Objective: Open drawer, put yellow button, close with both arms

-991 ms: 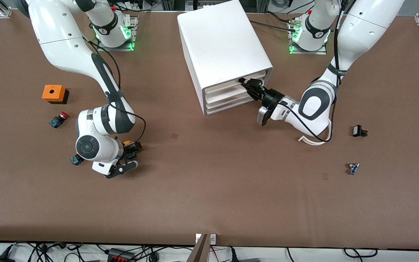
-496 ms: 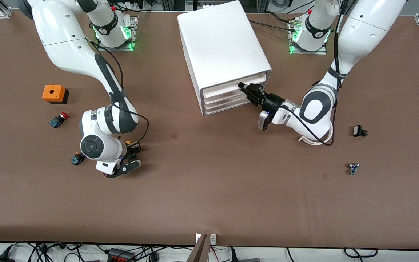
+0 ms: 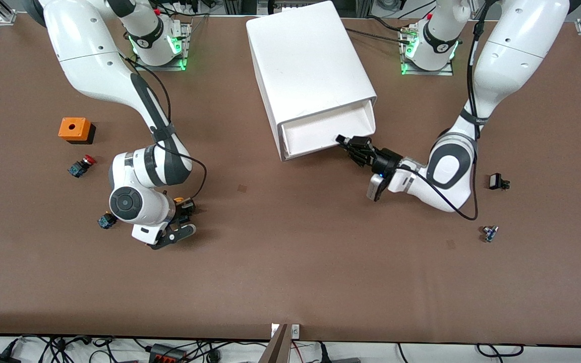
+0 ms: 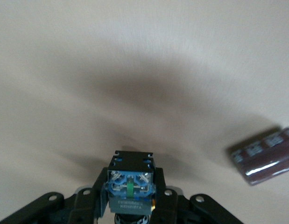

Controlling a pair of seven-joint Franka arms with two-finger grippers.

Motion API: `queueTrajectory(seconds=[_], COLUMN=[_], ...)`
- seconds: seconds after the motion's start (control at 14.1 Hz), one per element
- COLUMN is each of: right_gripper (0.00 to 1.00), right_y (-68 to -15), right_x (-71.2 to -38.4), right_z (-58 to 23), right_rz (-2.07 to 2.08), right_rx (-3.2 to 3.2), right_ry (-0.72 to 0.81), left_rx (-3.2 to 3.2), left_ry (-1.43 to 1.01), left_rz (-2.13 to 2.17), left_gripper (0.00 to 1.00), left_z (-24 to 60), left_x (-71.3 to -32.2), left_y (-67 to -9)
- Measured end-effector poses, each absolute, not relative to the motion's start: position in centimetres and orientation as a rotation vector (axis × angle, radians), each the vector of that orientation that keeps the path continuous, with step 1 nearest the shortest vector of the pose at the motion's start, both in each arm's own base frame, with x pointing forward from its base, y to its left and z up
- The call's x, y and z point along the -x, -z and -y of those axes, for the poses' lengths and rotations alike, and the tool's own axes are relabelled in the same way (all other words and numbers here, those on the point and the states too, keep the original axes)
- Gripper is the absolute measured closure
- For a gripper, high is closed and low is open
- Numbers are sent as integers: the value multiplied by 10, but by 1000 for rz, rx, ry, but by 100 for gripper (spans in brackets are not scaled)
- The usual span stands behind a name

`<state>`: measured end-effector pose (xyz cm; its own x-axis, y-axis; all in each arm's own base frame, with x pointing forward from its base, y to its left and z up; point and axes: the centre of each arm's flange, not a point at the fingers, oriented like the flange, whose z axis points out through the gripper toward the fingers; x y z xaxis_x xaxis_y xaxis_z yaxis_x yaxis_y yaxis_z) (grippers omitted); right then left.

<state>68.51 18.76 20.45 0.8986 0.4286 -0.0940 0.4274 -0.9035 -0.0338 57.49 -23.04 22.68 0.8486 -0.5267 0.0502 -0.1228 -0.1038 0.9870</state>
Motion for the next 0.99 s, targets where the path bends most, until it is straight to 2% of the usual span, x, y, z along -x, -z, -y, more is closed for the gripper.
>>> queueTrajectory(seconds=[0.21, 0.35, 0.57, 0.85, 0.99], right_gripper=[59, 59, 59, 59, 59], right_y=[-249, -301, -383, -444, -464], right_x=[-700, -703, -700, -674, -652], right_z=[-207, -224, -248, -310, -353], right_rz=[713, 744, 782, 716, 617], right_rx=[3037, 3024, 3004, 3010, 3008], right_ry=[-78, -69, -65, -16, 18], left_rx=[-1665, -1677, -1719, -1906, -2045], left_ry=[342, 343, 363, 507, 534], left_rz=[517, 510, 461, 298, 277], left_gripper=[85, 70, 42, 2, 0], left_z=[225, 223, 216, 199, 189], left_x=[-590, -592, -597, -618, -627], left_y=[-226, -223, -220, -270, -308])
